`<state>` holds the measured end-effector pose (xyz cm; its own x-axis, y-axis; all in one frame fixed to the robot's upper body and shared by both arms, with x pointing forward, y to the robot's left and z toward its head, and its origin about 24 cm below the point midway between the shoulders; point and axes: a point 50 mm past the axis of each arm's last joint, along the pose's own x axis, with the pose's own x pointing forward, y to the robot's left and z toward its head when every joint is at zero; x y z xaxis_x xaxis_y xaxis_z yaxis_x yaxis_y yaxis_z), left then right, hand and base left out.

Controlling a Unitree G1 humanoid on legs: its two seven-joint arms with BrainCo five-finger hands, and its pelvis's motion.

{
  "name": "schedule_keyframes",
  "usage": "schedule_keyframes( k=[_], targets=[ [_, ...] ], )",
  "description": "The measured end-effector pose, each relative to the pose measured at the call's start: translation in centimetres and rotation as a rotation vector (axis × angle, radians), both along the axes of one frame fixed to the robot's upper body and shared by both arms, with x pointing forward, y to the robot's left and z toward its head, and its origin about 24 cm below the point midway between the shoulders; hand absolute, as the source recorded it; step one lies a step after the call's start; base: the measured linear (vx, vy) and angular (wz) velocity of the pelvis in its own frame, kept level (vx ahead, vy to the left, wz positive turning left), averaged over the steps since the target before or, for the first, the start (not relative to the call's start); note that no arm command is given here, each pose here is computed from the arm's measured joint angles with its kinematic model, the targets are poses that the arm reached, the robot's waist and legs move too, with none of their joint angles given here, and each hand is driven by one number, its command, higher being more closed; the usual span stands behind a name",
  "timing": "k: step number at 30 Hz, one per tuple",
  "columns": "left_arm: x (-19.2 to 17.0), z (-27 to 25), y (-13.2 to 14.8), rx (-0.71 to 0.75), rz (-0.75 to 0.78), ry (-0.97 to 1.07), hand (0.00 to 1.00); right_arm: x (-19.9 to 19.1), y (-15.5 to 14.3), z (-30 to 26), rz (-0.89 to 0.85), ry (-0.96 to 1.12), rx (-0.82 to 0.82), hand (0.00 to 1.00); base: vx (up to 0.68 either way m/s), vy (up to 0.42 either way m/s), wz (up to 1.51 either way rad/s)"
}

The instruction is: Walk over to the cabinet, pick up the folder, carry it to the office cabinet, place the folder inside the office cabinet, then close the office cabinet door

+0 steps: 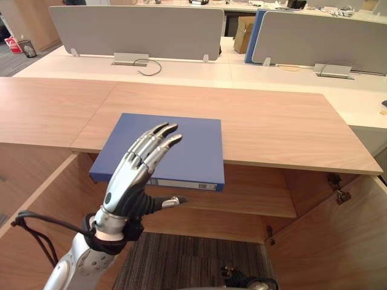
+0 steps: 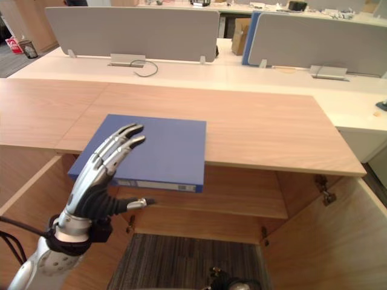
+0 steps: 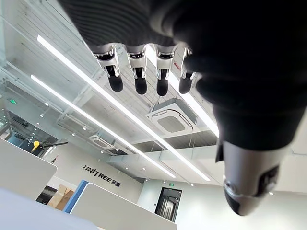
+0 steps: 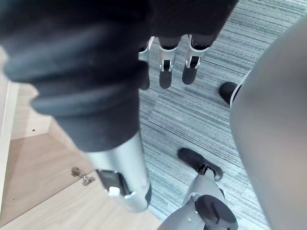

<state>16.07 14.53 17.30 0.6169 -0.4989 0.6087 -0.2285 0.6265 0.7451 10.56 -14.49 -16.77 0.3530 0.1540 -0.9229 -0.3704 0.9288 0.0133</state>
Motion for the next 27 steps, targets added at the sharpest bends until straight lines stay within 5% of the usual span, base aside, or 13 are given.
schedule_keyframes(
  k=[18, 27],
  targets=[
    [2.0, -2.2, 3.0, 0.353, 0.158, 0.028, 0.0, 0.1, -0.6, 0.0, -0.041, -0.005, 0.004, 0.0, 0.0, 0.007, -0.02],
    [2.9, -2.9, 3.7, 0.405, 0.21, 0.041, 0.0, -0.7, -0.6, -0.1, -0.048, 0.001, 0.01, 0.0, 0.0, 0.006, -0.01]
  ],
)
